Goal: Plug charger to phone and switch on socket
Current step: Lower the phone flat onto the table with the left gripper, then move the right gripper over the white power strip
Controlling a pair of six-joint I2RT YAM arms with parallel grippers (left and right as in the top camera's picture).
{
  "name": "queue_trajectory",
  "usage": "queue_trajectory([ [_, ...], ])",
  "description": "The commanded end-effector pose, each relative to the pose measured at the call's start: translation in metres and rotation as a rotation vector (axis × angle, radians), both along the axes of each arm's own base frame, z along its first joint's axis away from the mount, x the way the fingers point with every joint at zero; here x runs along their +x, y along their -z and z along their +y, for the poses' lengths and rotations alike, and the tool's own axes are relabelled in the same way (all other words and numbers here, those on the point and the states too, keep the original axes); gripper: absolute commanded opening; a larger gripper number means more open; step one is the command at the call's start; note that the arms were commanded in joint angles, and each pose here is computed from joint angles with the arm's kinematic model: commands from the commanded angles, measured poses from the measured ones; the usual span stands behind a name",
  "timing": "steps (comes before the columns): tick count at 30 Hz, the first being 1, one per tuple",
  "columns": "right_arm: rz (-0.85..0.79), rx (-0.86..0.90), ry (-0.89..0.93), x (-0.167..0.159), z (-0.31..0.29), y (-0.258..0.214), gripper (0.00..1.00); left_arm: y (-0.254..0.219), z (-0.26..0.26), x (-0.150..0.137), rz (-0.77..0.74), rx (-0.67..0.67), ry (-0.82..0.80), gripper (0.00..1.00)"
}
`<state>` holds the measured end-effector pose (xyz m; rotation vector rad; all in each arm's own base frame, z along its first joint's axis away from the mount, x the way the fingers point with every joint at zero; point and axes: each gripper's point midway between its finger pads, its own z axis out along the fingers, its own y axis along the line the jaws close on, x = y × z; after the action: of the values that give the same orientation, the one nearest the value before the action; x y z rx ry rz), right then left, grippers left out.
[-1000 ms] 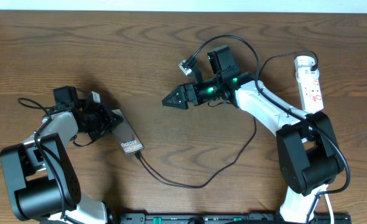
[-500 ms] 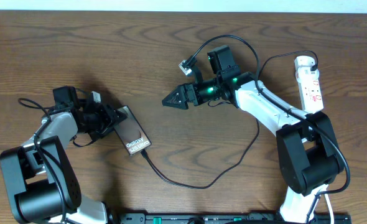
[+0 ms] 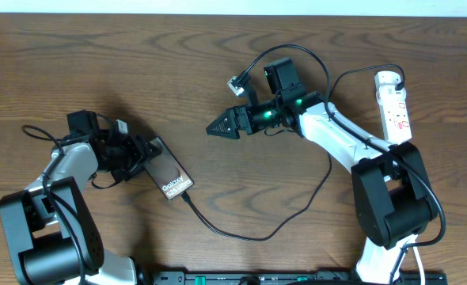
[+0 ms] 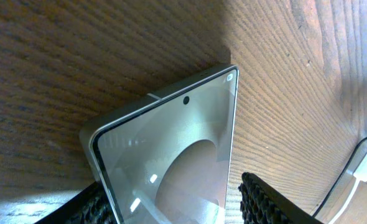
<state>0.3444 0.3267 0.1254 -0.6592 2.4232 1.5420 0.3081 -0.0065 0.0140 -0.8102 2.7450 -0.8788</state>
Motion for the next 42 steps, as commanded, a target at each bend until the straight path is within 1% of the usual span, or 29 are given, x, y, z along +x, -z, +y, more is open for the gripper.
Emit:
queue_trajectory([
  [1,-0.013,0.001,-0.006,0.002,-0.001,0.001,0.99,0.021,0.011,-0.019,0.099,0.087,-0.011,0.61],
  [10,-0.016,0.000,-0.009,0.002,-0.001,0.001,0.99,0.027,0.020,-0.033,0.184,0.140,-0.043,0.62],
  [17,-0.016,0.000,-0.009,0.002,-0.001,0.001,0.99,0.027,0.019,-0.035,0.192,0.137,-0.042,0.63],
  [21,-0.015,0.000,-0.009,0.001,-0.001,0.002,0.99,0.027,0.019,-0.034,0.190,0.137,-0.044,0.75],
  [23,-0.013,-0.005,-0.007,0.002,-0.002,0.002,0.99,0.024,0.020,-0.032,0.181,0.138,-0.044,0.83],
  [25,-0.014,-0.014,0.002,0.003,-0.003,0.004,0.99,0.018,0.020,-0.030,0.163,0.141,-0.046,0.86],
  [28,-0.005,-0.075,0.044,0.008,-0.011,0.014,0.99,0.000,0.023,-0.021,0.103,0.157,-0.051,0.88],
  [31,0.069,-0.158,0.138,0.016,-0.026,0.027,0.99,-0.023,0.025,-0.014,0.020,0.180,-0.059,0.88],
  [33,0.085,-0.219,0.186,0.019,-0.040,0.034,0.99,-0.042,0.026,-0.010,-0.048,0.199,-0.064,0.89],
  [34,0.087,-0.255,0.212,0.021,-0.048,0.036,0.99,-0.050,0.027,-0.008,-0.077,0.207,-0.066,0.88],
  [38,0.077,-0.474,0.358,0.030,-0.095,0.034,0.99,-0.088,0.028,-0.004,-0.212,0.245,-0.076,0.88],
  [40,0.051,-0.598,0.437,0.032,-0.123,0.022,0.99,-0.107,0.028,-0.003,-0.277,0.262,-0.082,0.88],
  [42,0.019,-0.734,0.563,0.033,-0.159,0.003,0.99,-0.121,0.028,-0.004,-0.329,0.275,-0.087,0.88],
])
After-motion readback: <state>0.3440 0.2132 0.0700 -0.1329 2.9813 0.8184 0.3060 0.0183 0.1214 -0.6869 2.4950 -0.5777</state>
